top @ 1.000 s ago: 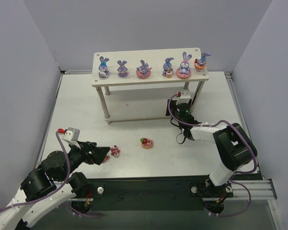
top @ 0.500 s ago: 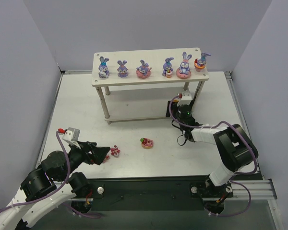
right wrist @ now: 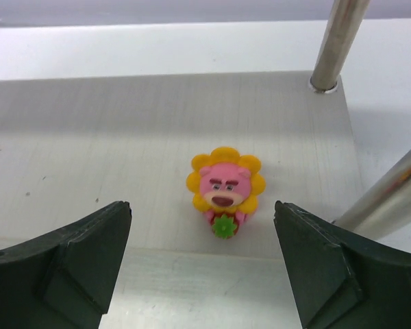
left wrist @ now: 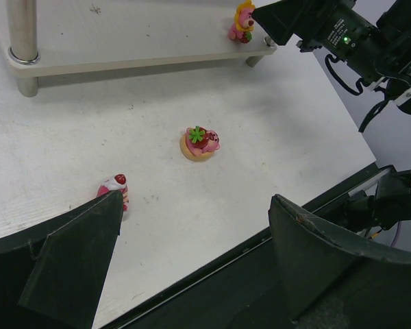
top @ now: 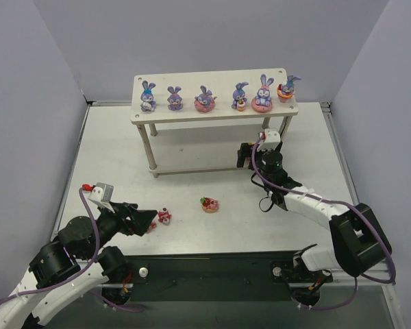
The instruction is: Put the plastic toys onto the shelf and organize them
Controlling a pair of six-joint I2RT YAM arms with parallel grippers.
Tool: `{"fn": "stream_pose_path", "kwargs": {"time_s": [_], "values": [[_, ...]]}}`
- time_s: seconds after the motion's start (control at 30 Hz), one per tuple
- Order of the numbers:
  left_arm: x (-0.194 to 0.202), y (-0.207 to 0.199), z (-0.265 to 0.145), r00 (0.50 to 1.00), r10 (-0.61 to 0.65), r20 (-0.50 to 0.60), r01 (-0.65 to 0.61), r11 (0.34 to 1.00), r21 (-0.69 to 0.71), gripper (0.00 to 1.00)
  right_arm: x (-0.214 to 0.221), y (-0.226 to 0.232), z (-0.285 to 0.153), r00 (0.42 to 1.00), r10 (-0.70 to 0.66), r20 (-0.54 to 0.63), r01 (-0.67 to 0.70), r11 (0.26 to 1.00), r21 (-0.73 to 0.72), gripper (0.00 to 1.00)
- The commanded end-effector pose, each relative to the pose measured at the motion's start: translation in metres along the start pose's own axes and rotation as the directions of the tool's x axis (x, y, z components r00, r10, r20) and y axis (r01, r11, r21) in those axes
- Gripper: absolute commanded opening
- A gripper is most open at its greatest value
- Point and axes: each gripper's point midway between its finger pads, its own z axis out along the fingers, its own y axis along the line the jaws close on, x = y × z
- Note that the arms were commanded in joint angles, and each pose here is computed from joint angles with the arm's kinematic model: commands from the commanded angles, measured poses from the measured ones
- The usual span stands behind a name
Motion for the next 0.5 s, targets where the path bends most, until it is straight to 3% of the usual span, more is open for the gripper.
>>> {"fn": "stream_pose_path", "kwargs": {"time_s": [0.0,0.17,0.33,0.47], "values": [[-0.012,-0.008,-0.002,0.999,-0.008,0.05,0.006,0.999,0.041,0.97,0.004,0.028,-0.026,0.998,-0.011,-0.061,0.005,0.996,-0.086,0.89],[-0.012,-0.009,-0.003,0.999,-0.005,0.052,0.003,0.999,0.053,0.97,0.019,0.079,-0.067,0.994,-0.06,-0.093,0.031,0.958,-0.285,0.88],[-0.013,-0.011,-0.004,0.998,-0.01,0.056,0.006,0.998,0.065,0.97,0.045,0.137,-0.11,0.986,-0.133,-0.1,0.054,0.824,-0.564,0.88],[-0.012,-0.012,-0.004,0.999,-0.006,0.053,0.003,0.998,0.07,0.97,0.061,0.154,-0.119,0.967,-0.205,-0.154,0.057,0.756,-0.652,0.87]]}}
